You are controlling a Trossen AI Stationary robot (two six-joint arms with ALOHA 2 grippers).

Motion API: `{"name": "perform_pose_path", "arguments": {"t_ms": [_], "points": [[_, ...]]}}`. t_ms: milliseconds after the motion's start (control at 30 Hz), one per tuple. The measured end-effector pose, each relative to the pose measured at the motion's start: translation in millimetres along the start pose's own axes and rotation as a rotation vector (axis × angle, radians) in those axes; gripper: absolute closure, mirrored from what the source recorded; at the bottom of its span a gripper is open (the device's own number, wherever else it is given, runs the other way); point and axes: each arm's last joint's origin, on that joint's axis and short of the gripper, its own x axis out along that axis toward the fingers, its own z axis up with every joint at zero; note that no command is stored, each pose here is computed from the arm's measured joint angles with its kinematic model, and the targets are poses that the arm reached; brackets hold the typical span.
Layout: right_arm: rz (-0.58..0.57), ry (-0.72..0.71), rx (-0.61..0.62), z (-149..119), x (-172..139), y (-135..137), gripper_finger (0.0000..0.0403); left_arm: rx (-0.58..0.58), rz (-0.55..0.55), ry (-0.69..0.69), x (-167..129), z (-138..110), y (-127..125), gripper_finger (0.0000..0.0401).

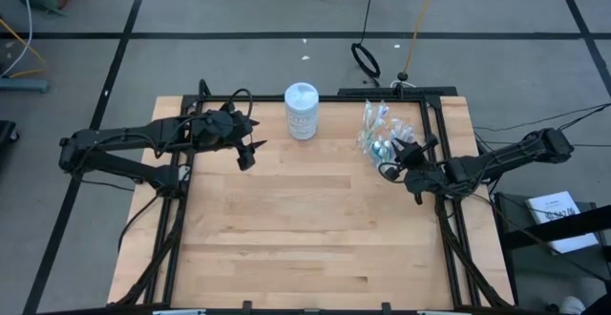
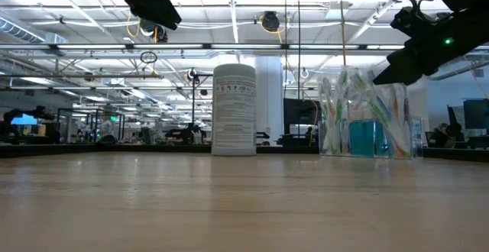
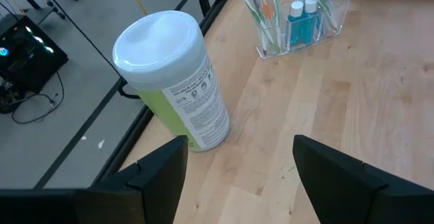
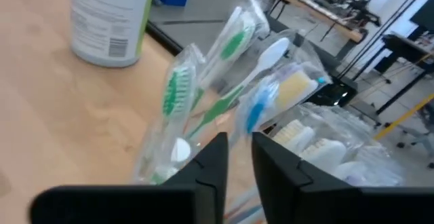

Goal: Pick & Place toothbrushing station
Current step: Put the blue toothbrush into the transparent organizer

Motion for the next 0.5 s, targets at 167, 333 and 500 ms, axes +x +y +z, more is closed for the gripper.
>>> {"name": "perform_pose_path", "arguments": {"t_ms": [167, 333, 500], "points": [[0.017, -0.013, 0.029, 3, -2, -4, 0.0286, -0.014, 0.032, 0.0, 0, 0, 1, 0.013], [0.061, -0.046, 0.013, 18, -9, -13, 0.0247, -0.008, 0.148, 0.002, -4, -1, 5, 0.013], [0.233, -0.095, -0.032, 41, -20, -24, 0.0237, -0.018, 0.219, -0.033, -20, -1, 13, 0.013]]}}
